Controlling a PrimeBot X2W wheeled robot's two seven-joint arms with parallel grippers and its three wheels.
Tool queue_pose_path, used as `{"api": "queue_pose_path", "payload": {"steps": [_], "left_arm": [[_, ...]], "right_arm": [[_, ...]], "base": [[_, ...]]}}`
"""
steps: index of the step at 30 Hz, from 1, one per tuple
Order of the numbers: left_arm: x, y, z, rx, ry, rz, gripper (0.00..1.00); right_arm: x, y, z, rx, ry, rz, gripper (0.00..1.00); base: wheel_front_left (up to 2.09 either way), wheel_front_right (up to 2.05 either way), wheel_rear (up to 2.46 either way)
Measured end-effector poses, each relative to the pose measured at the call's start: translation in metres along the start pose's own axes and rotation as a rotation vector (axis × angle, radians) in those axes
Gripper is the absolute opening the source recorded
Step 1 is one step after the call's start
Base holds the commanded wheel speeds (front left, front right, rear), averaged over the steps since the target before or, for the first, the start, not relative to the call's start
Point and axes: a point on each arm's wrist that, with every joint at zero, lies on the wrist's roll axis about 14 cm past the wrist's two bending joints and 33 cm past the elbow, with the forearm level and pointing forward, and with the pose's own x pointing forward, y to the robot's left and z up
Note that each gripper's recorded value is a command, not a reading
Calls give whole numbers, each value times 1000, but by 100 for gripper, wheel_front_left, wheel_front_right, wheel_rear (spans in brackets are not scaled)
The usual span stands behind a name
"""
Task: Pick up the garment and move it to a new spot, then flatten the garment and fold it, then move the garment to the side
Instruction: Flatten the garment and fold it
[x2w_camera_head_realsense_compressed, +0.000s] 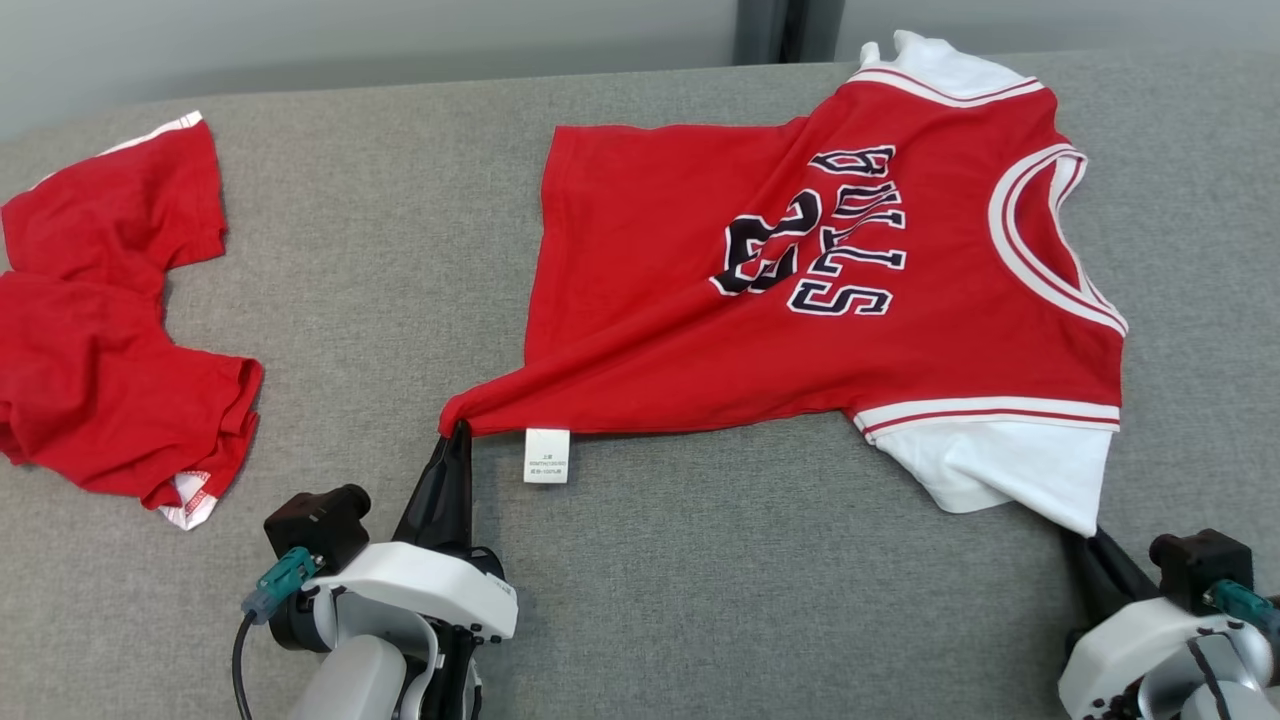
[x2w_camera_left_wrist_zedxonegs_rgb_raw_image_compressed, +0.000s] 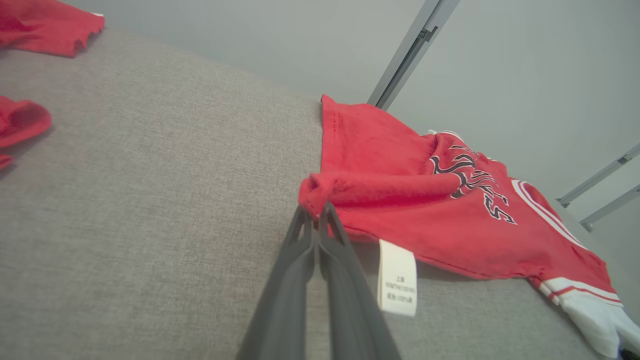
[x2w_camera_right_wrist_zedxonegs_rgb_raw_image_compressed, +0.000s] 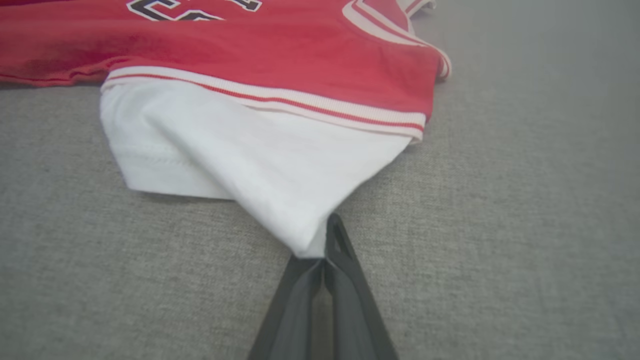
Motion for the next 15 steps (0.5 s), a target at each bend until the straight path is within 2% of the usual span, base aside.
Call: {"api": "queue_pose_path", "payload": {"steps": [3, 7, 11, 15], "left_arm": [[1, -3, 3, 1, -8, -9, 0], [2, -16, 8, -6, -25, -56, 0], [5, -29, 14, -31, -32, -106, 0], [9, -37, 34, -70, -56, -149, 0]], "right_arm": [[-4, 7, -9, 76, 62, 9, 0], [-10, 16, 0, 184, 116, 58, 0], [-20, 21, 33, 318, 107, 132, 0], [-32, 3, 76, 346, 52, 161, 0]], "base": [[0, 0, 0], [0, 0, 0], [0, 0, 0], [0, 0, 0]]}}
